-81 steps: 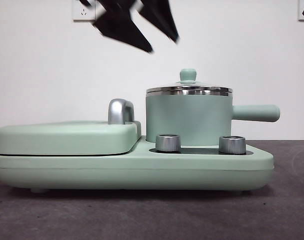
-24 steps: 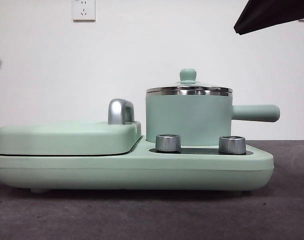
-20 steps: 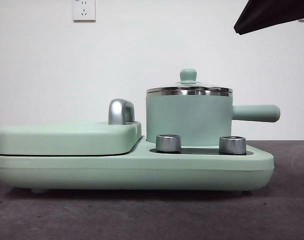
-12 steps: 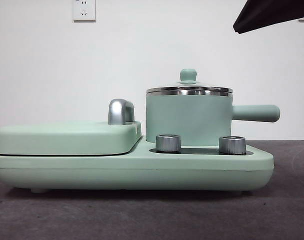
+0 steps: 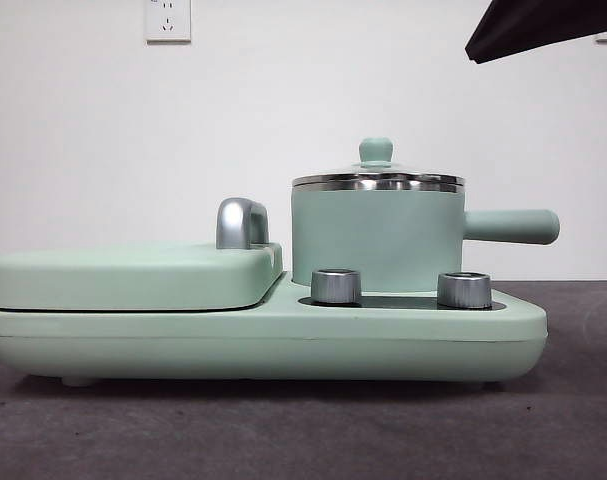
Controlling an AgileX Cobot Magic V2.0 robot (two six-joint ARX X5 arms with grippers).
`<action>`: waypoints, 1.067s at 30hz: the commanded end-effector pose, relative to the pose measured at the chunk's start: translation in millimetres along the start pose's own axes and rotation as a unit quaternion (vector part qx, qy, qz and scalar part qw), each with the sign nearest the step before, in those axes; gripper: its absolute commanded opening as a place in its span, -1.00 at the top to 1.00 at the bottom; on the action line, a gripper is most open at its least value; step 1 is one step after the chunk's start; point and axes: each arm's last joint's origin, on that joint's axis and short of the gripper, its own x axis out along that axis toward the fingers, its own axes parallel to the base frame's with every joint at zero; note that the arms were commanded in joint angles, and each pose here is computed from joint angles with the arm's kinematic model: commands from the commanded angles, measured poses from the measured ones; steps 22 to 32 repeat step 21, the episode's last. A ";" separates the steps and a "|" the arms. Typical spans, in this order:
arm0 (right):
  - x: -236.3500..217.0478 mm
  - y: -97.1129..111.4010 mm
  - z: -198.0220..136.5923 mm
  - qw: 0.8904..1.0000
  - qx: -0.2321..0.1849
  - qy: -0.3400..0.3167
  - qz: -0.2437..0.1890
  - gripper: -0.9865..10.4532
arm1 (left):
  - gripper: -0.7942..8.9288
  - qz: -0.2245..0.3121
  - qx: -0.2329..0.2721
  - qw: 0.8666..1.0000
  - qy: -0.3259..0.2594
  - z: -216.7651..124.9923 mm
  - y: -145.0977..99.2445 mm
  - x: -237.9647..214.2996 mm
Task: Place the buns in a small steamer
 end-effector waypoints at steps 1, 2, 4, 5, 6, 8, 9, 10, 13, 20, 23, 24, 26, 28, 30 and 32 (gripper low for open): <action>-1.8 2.8 5.7 1.000 -0.018 -0.011 0.005 0.79 | 0.82 0.001 -0.001 1.000 0.002 -5.0 0.5 1.9; -2.6 2.1 5.3 0.999 -0.035 -0.010 0.000 0.79 | 0.82 0.001 -0.001 1.000 0.002 -5.0 0.5 1.9; -5.6 -2.0 2.7 0.996 -0.077 -0.017 -0.028 0.79 | 0.82 0.001 -0.001 1.000 0.002 -5.0 0.5 1.9; -7.2 -6.2 -0.6 0.995 -0.088 -0.027 -0.050 0.79 | 0.82 0.001 -0.001 1.000 0.002 -5.0 0.5 1.9; -8.5 -10.8 -4.5 0.993 -0.092 -0.038 -0.064 0.79 | 0.82 0.001 -0.001 1.000 0.002 -5.0 0.5 1.9; -10.9 -24.9 -20.3 0.989 -0.092 -0.069 -0.095 0.79 | 0.82 0.001 -0.001 1.000 0.002 -5.0 0.5 1.9; -12.6 -31.3 -29.2 0.986 -0.089 -0.086 -0.111 0.79 | 0.82 0.001 -0.001 1.000 0.002 -5.0 0.5 1.9; -15.0 -38.8 -41.1 0.982 -0.086 -0.108 -0.133 0.79 | 0.82 0.001 -0.001 1.000 0.002 -5.0 0.5 1.9; -22.9 -58.4 -76.4 0.961 -0.081 -0.176 -0.196 0.79 | 0.82 0.001 -0.001 1.000 0.002 -5.0 0.5 1.9; -30.2 -79.2 -124.6 0.928 -0.071 -0.229 -0.286 0.79 | 0.82 0.001 -0.001 1.000 0.002 -5.0 0.5 1.9; -32.0 -79.4 -126.1 0.926 -0.075 -0.227 -0.292 0.79 | 0.82 0.001 -0.001 1.000 0.002 -5.0 0.5 1.9; -32.0 -79.4 -126.1 0.926 -0.075 -0.227 -0.292 0.79 | 0.82 0.001 -0.001 1.000 0.002 -5.0 0.5 1.9; -32.0 -79.4 -126.1 0.926 -0.075 -0.227 -0.292 0.79 | 0.82 0.001 -0.001 1.000 0.002 -5.0 0.5 1.9; -32.0 -79.4 -126.1 0.926 -0.075 -0.227 -0.292 0.79 | 0.82 0.001 -0.001 1.000 0.002 -5.0 0.5 1.9; -32.0 -79.4 -126.1 0.926 -0.075 -0.227 -0.292 0.79 | 0.82 0.001 -0.001 1.000 0.002 -5.0 0.5 1.9; -32.0 -79.4 -126.1 0.926 -0.075 -0.227 -0.292 0.79 | 0.82 0.001 -0.001 1.000 0.002 -5.0 0.5 1.9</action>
